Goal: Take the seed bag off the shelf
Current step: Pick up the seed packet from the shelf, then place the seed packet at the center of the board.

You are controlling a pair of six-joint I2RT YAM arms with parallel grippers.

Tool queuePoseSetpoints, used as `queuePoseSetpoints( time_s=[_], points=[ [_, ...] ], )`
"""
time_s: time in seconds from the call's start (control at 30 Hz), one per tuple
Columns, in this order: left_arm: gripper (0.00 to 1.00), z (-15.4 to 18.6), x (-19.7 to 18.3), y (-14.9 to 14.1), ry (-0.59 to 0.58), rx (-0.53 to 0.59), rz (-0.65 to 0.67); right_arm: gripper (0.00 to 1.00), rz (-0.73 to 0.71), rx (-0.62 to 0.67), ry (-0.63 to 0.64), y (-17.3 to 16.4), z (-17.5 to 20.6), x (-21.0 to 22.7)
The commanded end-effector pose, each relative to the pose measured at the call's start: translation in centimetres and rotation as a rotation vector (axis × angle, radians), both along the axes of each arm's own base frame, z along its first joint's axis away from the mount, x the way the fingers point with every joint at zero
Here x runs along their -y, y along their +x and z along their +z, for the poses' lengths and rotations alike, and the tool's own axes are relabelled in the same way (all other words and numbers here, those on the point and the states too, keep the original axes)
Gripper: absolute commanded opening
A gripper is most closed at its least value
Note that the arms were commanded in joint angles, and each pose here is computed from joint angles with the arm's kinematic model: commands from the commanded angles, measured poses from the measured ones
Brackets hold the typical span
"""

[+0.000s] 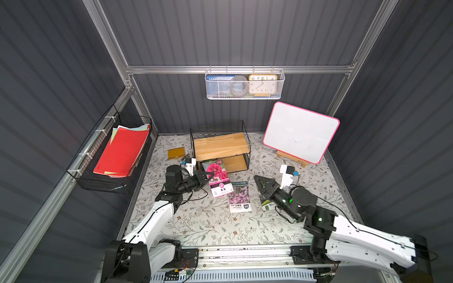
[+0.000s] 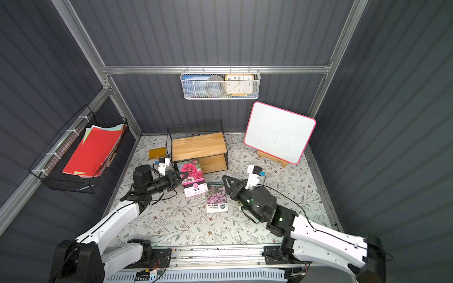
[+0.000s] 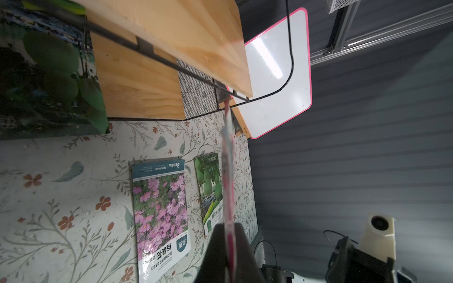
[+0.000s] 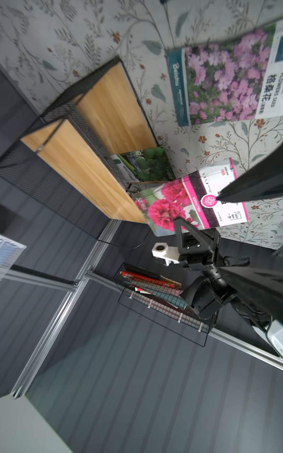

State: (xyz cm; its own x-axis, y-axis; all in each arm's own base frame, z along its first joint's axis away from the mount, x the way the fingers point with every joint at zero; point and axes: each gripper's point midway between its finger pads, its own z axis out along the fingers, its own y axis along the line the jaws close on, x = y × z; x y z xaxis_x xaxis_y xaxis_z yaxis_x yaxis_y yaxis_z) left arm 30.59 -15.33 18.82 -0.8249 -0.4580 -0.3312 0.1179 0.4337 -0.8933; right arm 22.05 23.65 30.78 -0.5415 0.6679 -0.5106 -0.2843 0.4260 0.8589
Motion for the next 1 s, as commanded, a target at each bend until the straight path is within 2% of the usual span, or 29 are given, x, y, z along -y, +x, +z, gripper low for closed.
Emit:
queuePoseSetpoints(
  time_s=[0.0,0.2,0.43,0.6,0.8,0.97],
  points=[
    [0.09,-2.4,0.5,-1.8,0.027,-0.073,-0.074,0.49,-0.026,-0.006,-0.158,-0.5,-2.2,3.9],
    [0.09,-5.0,0.4,-4.5,0.038,-0.165,-0.091,0.49,-0.047,0.066,-0.223,-1.8,0.1,8.7],
    [0.09,-7.8,-0.6,-7.7,0.146,-0.269,-0.103,0.47,0.084,0.107,-0.260,-2.1,1.1,6.9],
    [0.09,-8.8,-0.9,-7.6,0.169,-0.297,-0.095,0.46,0.132,0.118,-0.266,-1.8,0.7,5.9],
    [0.08,-9.7,-1.9,-6.4,0.208,-0.292,-0.003,0.45,0.173,0.143,-0.252,-1.9,0.3,5.4],
    [0.07,-9.7,-2.1,-5.4,0.183,-0.271,0.046,0.44,0.229,0.157,-0.228,-2.1,0.1,4.6]
  ],
)
